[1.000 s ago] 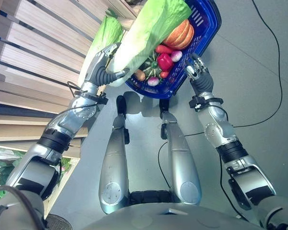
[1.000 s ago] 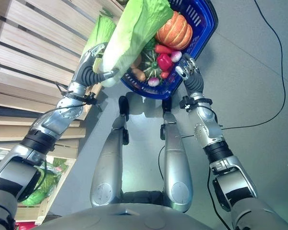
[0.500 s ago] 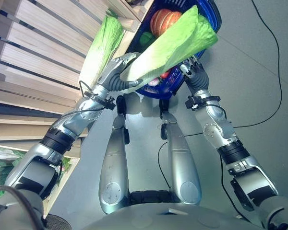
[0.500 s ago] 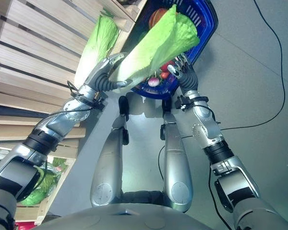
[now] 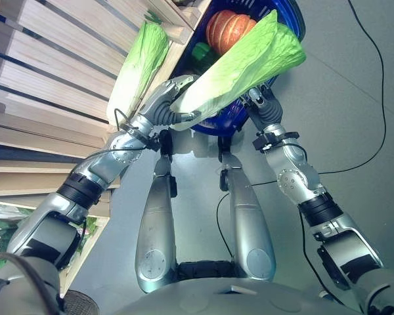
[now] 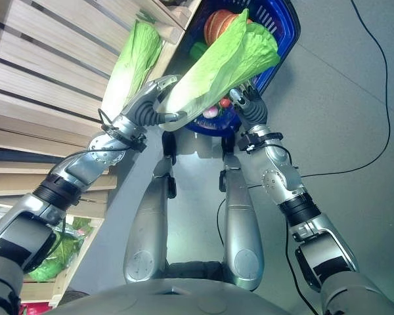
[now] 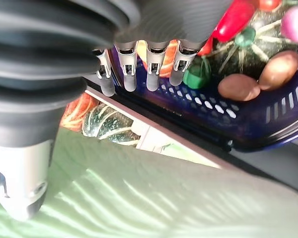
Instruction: Pick up fruits and vegetables into the basket
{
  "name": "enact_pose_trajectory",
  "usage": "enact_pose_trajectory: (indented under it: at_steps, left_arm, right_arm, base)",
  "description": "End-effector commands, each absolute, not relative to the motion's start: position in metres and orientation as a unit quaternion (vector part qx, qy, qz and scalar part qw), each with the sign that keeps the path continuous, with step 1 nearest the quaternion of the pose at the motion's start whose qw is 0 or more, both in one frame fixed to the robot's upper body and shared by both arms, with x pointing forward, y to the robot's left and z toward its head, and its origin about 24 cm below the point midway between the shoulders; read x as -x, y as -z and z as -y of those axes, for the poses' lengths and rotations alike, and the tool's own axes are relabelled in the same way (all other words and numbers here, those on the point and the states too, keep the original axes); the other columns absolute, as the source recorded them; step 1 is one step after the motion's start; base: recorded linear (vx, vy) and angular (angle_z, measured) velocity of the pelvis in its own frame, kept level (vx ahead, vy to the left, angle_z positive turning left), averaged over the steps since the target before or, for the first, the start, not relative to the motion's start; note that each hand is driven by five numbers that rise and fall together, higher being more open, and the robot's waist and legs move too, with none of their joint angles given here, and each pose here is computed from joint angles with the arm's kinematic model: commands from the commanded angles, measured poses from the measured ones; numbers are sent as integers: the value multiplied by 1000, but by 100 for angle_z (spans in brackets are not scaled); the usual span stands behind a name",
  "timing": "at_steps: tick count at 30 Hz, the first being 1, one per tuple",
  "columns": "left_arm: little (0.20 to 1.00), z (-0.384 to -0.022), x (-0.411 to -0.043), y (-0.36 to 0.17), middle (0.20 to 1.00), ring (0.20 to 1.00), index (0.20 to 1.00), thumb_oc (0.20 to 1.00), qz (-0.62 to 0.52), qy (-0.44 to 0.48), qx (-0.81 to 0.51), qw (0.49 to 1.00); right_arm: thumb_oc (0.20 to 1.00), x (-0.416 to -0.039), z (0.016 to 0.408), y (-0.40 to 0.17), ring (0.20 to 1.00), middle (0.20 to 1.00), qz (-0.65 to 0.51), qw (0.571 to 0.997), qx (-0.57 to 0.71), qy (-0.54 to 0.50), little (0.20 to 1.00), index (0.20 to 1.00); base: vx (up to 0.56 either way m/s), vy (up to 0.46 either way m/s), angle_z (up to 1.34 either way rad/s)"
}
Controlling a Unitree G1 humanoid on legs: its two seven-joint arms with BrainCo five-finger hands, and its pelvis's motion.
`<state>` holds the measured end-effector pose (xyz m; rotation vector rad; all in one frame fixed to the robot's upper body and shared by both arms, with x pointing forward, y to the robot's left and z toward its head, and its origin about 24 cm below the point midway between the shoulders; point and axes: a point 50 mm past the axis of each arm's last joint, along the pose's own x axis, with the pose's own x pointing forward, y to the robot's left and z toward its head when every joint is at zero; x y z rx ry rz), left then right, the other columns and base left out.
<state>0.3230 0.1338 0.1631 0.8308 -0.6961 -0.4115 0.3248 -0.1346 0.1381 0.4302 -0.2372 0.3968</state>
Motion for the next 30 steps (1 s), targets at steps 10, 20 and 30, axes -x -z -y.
enact_pose_trajectory:
  at_steps: [10,20,30]
  left_arm:
    - [200,-104,-299,-177,200,200,200,200,385,280,-363,801]
    - [200,-105,-302,-175,200,200,200,200,366,281,-375,804]
    - [200,-112,-308,-166,200,200,200,200,316,271,-380,826]
  right_arm:
    - [1000,-305,110,-173,1000,1000,176,885,-255,-347,1000,1000]
    - [1000,-301,109,-180,1000,1000,189,873,-257,-370,1000,1000]
    - [1000,-301,110,-180,1000,1000,190,875,-252,-367,1000,1000]
  base:
    - [0,0,0]
    - [-2,-5,1]
    - [0,0,0]
